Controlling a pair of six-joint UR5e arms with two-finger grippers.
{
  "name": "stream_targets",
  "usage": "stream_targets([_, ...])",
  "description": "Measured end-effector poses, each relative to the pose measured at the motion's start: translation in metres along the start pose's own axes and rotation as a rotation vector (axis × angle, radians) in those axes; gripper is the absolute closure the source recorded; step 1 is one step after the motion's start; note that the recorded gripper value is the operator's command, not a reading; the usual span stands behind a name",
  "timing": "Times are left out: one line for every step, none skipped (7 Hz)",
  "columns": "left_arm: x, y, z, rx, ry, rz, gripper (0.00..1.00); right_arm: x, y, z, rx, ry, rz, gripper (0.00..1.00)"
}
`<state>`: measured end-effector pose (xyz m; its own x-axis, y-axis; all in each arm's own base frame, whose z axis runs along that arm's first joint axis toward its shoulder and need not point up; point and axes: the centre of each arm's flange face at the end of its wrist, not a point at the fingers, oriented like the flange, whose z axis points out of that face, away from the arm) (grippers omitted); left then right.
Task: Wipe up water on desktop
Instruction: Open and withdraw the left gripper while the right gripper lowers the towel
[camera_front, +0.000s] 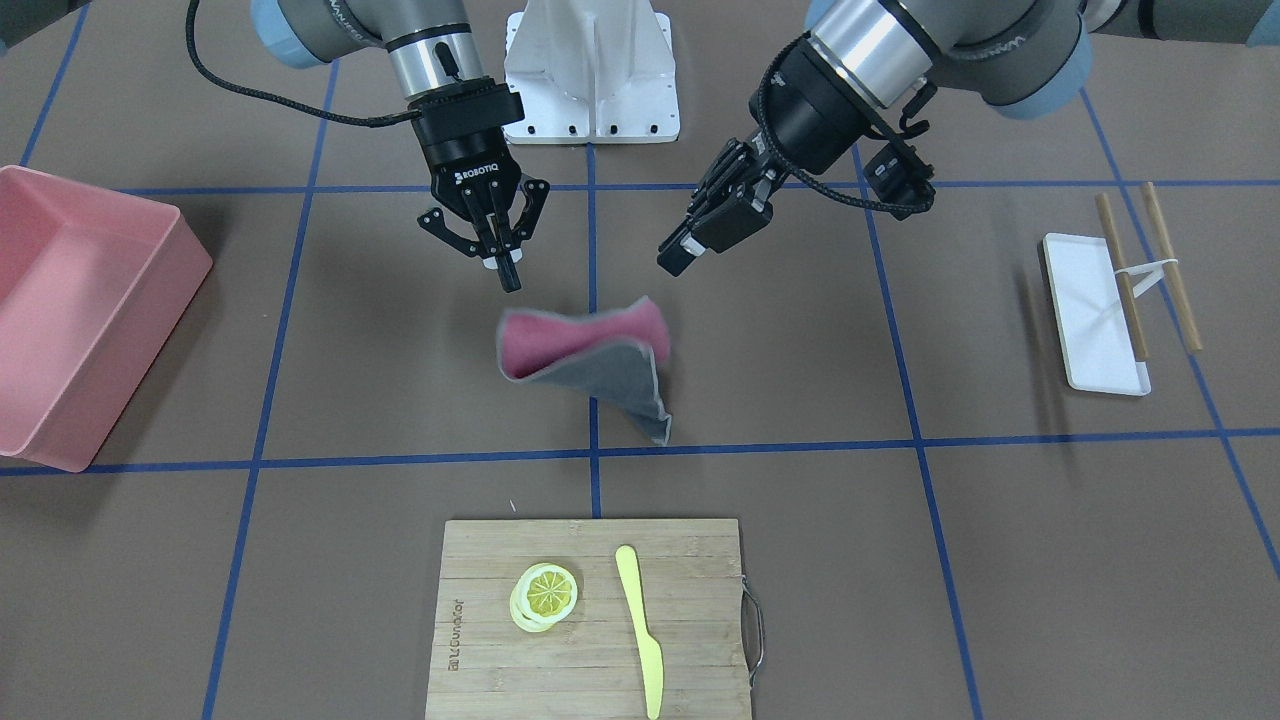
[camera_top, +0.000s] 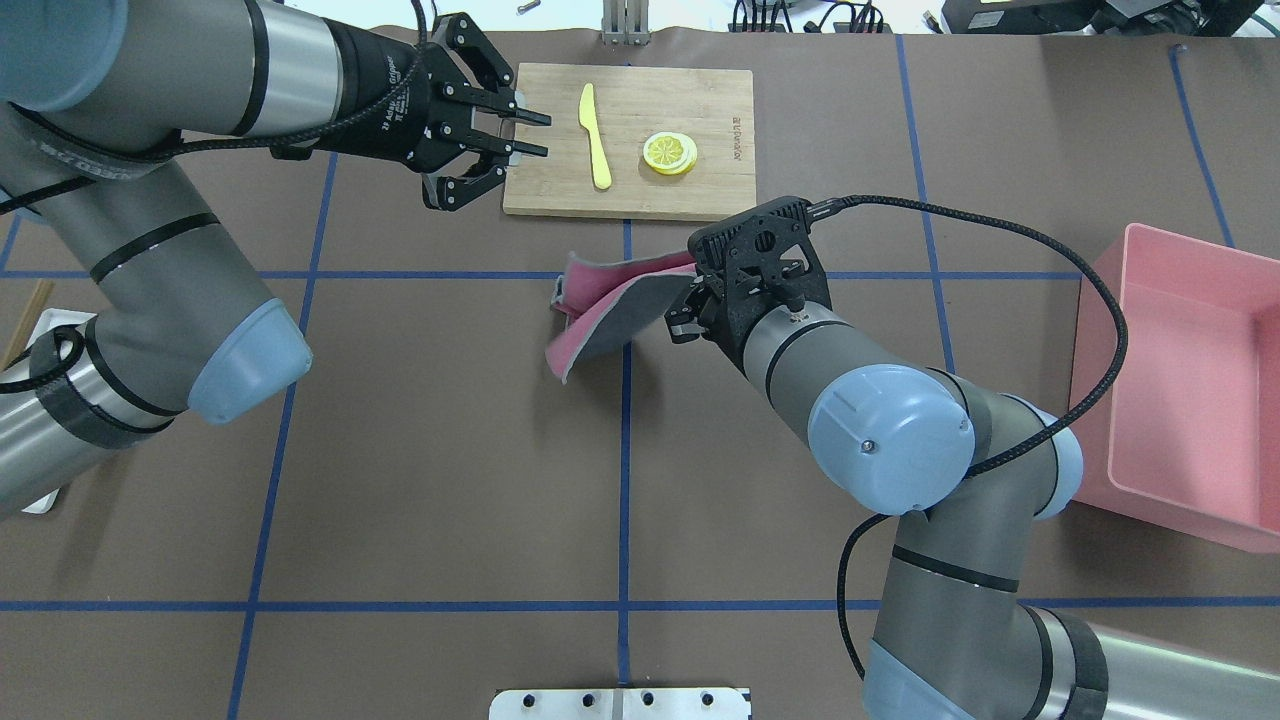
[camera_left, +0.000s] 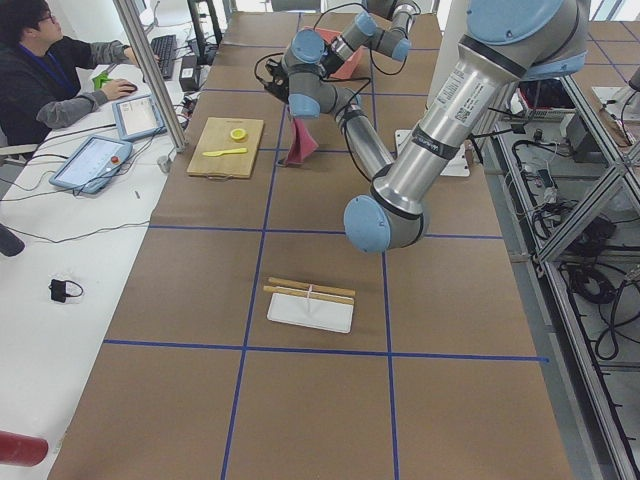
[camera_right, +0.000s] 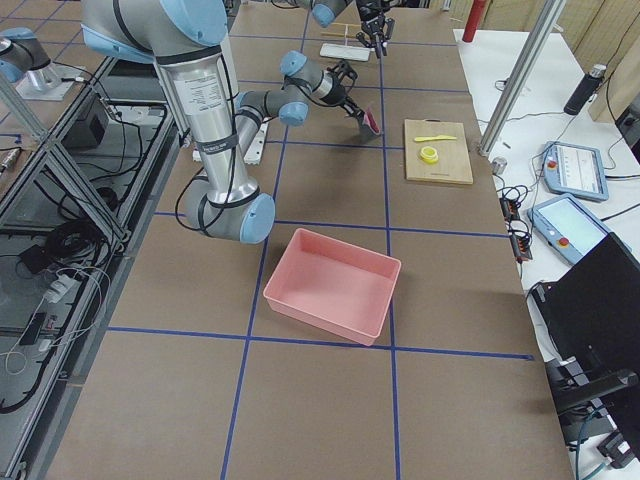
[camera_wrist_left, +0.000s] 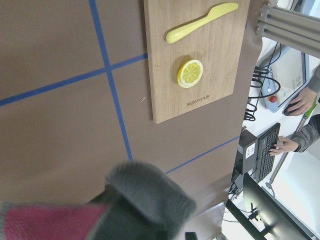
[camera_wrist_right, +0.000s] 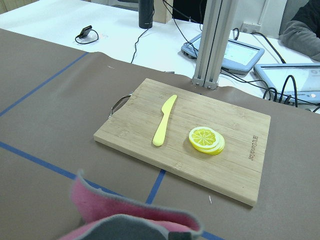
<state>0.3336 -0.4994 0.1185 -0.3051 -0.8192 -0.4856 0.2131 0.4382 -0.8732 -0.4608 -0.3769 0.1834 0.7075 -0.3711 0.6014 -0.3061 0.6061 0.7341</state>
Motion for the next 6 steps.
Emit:
stream_targets([0.001, -0.010, -0.002, 0.020, -0.003, 0.037, 0.02, 0.000, 0.000, 0.000, 0.000, -0.001, 0.000, 1.00])
stream_targets([0.004, -0.018, -0.006, 0.034, -0.014, 0.057, 0.02, -0.001, 0.000, -0.001, 0.000, -0.002, 0.000, 1.00])
stream_targets([0.007, -0.022, -0.010, 0.035, -0.036, 0.068, 0.02, -0.002, 0.002, 0.000, -0.004, -0.002, -0.002, 1.00])
stream_targets([0.007, -0.027, -0.013, 0.033, -0.054, 0.084, 0.02, -0.004, 0.007, 0.003, -0.017, 0.003, -0.009, 1.00])
stream_targets([0.004, -0.033, -0.014, 0.035, -0.067, 0.105, 0.02, -0.006, 0.014, 0.011, -0.040, 0.021, -0.018, 0.64])
stream_targets([0.002, -0.039, -0.018, 0.032, -0.083, 0.135, 0.02, -0.006, 0.017, 0.016, -0.064, 0.040, -0.017, 0.31])
